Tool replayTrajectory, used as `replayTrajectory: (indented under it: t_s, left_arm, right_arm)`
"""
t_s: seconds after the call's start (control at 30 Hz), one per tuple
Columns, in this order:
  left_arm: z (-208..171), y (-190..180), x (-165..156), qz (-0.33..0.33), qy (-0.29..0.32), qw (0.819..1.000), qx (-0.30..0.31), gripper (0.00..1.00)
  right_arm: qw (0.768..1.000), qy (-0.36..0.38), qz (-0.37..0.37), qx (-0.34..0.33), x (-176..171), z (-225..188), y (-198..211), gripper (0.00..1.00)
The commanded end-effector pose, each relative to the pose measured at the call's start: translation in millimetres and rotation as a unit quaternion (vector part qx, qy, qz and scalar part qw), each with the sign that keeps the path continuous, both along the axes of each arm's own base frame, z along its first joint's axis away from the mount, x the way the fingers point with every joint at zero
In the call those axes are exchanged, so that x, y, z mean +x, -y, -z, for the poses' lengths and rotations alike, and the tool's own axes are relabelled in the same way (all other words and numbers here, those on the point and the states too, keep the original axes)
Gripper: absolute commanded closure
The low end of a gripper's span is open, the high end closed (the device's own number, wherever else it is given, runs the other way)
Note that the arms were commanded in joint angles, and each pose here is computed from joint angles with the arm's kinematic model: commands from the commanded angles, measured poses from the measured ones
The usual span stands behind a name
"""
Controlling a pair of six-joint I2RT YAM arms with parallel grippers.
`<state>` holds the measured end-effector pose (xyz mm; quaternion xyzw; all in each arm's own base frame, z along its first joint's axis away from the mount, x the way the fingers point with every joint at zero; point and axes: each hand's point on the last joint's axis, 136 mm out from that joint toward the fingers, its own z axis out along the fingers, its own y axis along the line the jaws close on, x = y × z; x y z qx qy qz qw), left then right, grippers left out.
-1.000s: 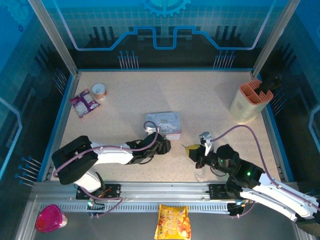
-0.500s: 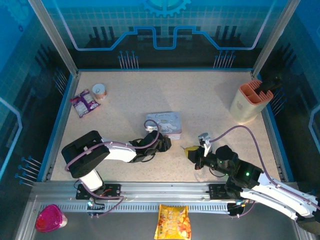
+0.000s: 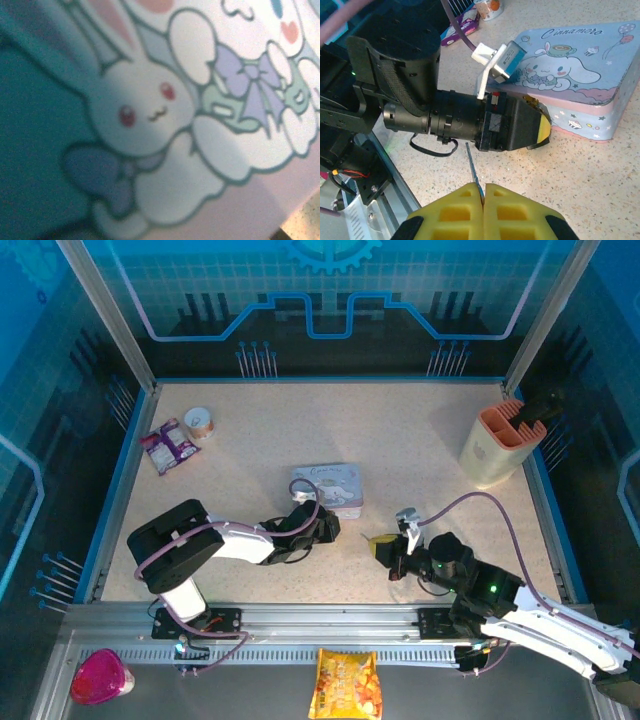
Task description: Unlock a padlock with a key
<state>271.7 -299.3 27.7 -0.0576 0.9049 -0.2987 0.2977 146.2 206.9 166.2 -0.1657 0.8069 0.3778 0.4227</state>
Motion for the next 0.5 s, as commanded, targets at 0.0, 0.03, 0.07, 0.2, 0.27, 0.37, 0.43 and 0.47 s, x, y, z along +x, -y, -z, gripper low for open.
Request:
replayTrajectory:
  t_s: [0.0,0.03,0.07,0.2,0.27,0.37,0.43,0.47]
  left_arm:
    - [-4,1,0,-0.001,0.004,1.000,-0.014,0.81]
    - [-4,1,0,-0.001,0.005,1.000,-0.016,0.83]
    - [-5,1,0,-0.001,0.006,1.000,-0.017,0.84]
    - [-5,0,0,-0.002,0.005,1.000,-0.017,0.86]
    - [-4,0,-1,-0.001,0.004,1.000,-0.017,0.85]
    - [-6,1,-3,0.001,0.001,1.000,-0.022,0.86]
    - [-8,2,-4,0.005,0.000,1.000,-0.026,0.87]
    - [-9,3,-5,0.007,-0.002,1.000,-0.028,0.87]
  right_arm:
    - [1.000,0.000,0.011,0.012,1,-1,0,1.00]
    - [1.000,-0.001,0.011,0.012,1,-1,0,1.00]
    - [1.000,-0.003,0.012,0.011,2,0,0,1.00]
    - [1.000,-0.002,0.013,0.011,2,1,0,1.00]
    - [1.000,-0.004,0.015,0.007,3,3,1,1.00]
    - [1.000,-0.011,0.022,0.006,4,5,1,1.00]
    - [0.999,-0.022,0.033,0.005,6,10,3,1.00]
    - [0.999,-0.030,0.038,0.005,6,13,3,1.00]
